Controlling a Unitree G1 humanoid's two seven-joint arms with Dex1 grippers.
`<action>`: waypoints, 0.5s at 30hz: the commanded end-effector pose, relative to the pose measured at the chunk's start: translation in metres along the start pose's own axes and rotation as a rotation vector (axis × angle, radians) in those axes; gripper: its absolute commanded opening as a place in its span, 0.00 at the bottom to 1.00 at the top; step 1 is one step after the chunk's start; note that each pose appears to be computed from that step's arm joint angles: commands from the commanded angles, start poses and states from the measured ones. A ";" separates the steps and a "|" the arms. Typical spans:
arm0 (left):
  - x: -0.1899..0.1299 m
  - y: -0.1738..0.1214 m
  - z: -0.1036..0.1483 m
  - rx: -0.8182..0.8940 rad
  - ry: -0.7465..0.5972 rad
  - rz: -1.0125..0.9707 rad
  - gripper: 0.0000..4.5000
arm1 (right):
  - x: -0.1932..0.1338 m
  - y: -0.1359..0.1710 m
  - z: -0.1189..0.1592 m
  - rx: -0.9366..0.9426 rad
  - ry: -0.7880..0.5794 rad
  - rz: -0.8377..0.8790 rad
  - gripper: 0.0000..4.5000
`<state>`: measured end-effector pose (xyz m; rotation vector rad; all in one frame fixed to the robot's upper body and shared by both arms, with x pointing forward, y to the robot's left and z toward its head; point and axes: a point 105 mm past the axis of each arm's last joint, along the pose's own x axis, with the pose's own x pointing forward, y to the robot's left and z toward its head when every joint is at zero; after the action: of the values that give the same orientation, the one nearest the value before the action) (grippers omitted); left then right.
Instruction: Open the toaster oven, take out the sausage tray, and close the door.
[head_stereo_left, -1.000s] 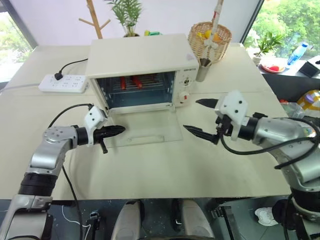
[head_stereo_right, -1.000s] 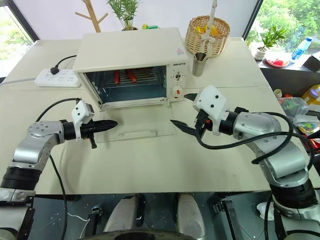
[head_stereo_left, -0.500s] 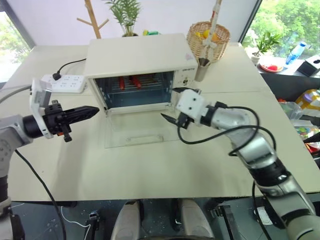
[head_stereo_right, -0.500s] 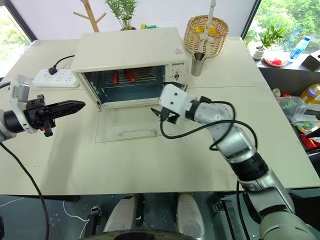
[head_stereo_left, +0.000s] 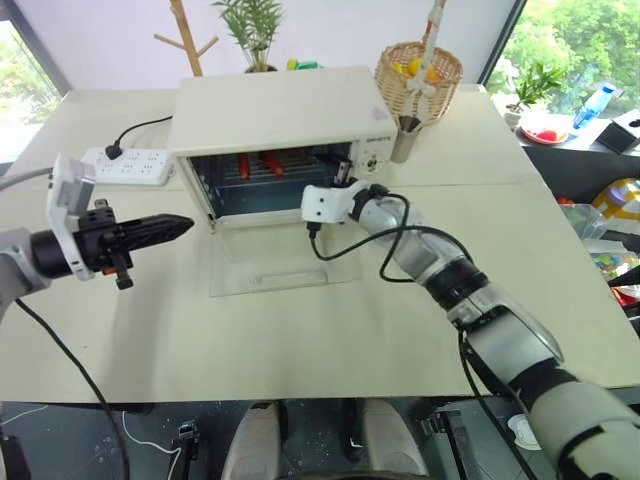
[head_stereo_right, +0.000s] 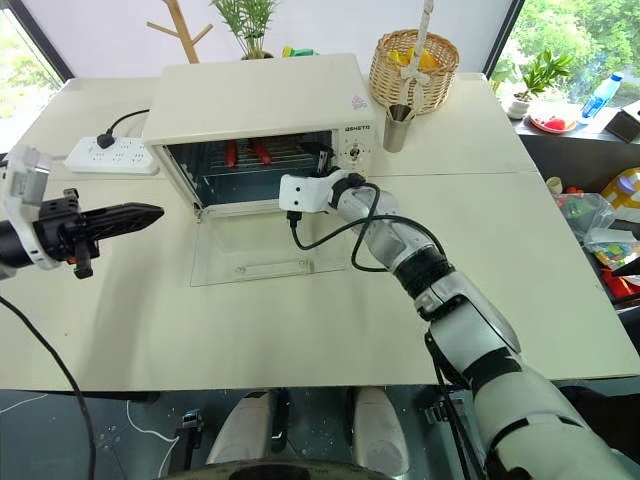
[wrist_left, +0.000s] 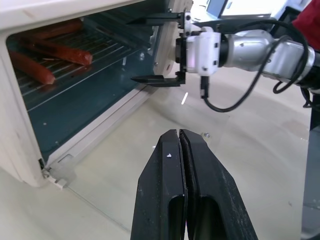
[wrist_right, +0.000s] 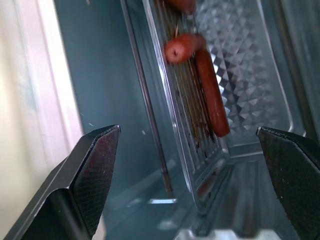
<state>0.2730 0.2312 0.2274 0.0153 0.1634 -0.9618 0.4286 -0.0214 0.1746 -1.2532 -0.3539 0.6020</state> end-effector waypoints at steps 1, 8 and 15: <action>0.000 -0.001 0.021 0.081 -0.050 0.008 0.01 | 0.011 -0.011 0.013 -0.030 -0.041 -0.040 1.00; 0.005 0.004 0.030 0.098 -0.093 0.021 0.01 | 0.027 -0.006 0.015 -0.056 -0.022 -0.042 1.00; 0.007 0.000 0.028 0.088 -0.084 -0.013 0.01 | 0.032 -0.010 0.011 -0.094 0.010 -0.056 1.00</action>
<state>0.2836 0.2254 0.2462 0.0360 0.0686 -0.9595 0.4490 -0.0026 0.1675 -1.3244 -0.3570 0.5602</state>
